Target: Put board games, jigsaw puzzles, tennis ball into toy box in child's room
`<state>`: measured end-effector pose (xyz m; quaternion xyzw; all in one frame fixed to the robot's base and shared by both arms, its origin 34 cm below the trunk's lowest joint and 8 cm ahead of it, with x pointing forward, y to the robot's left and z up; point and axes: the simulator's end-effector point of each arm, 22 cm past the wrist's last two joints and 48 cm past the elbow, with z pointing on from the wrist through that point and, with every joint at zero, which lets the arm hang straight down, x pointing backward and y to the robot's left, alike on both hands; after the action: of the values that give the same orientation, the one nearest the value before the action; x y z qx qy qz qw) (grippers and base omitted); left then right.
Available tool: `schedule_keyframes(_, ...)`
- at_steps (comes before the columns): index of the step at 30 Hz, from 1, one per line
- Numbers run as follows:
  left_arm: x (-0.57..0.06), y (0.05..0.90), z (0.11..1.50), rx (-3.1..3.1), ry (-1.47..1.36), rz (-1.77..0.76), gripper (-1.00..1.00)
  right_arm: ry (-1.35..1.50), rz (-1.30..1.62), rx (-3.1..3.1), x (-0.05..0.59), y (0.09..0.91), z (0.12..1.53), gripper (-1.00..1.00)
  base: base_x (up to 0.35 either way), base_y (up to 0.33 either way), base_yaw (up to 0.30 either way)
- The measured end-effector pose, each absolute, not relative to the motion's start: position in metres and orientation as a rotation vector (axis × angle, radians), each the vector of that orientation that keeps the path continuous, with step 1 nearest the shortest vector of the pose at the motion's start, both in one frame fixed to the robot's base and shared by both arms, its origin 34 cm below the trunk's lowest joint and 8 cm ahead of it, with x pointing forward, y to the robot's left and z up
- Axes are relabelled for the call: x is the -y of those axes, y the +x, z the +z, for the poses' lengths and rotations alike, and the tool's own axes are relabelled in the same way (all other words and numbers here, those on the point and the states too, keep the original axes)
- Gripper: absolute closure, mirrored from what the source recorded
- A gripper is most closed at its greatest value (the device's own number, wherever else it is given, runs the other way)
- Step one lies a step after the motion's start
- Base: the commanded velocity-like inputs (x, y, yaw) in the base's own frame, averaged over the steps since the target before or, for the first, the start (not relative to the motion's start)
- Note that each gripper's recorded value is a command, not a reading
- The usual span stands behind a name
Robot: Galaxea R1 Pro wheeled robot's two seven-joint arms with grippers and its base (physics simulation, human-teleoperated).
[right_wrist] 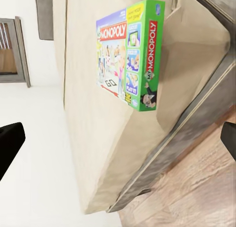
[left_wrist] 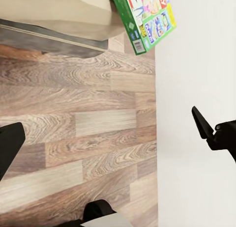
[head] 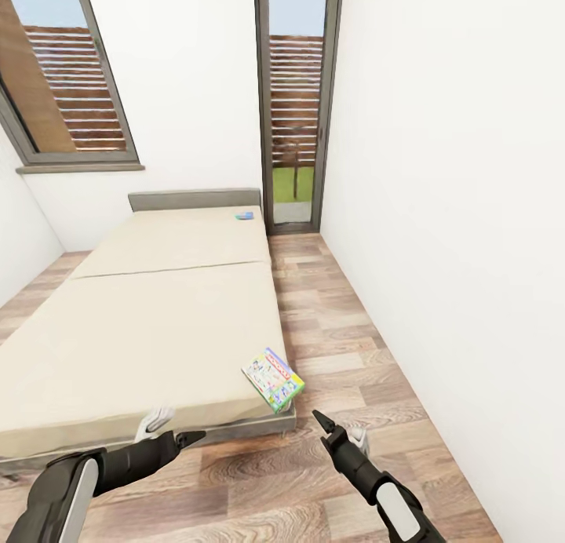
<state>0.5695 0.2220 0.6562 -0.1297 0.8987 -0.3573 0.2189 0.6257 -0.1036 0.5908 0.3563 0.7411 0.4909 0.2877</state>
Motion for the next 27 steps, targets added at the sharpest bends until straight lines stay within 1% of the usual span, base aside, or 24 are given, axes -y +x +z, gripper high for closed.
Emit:
schedule_keyframes(11, -0.221, 0.568, 0.637, -2.480, -0.359, -0.998, -1.00, 0.950, 1.319, -1.975, 0.104, 0.624, 0.572, -1.00, 0.000, 0.000, 0.000)
schedule_keyframes(19, -0.207, 0.567, 0.634, -2.439, -0.327, -1.090, -1.00, 0.943, 1.350, -1.943, 0.103, 0.624, 0.564, -1.00, 0.000, 0.000, 0.000)
schedule_keyframes(27, -0.202, 0.566, 0.634, -2.426, -0.315, -1.122, -1.00, 0.928, 1.368, -1.945, 0.097, 0.622, 0.562, -1.00, 0.000, 0.000, 0.000)
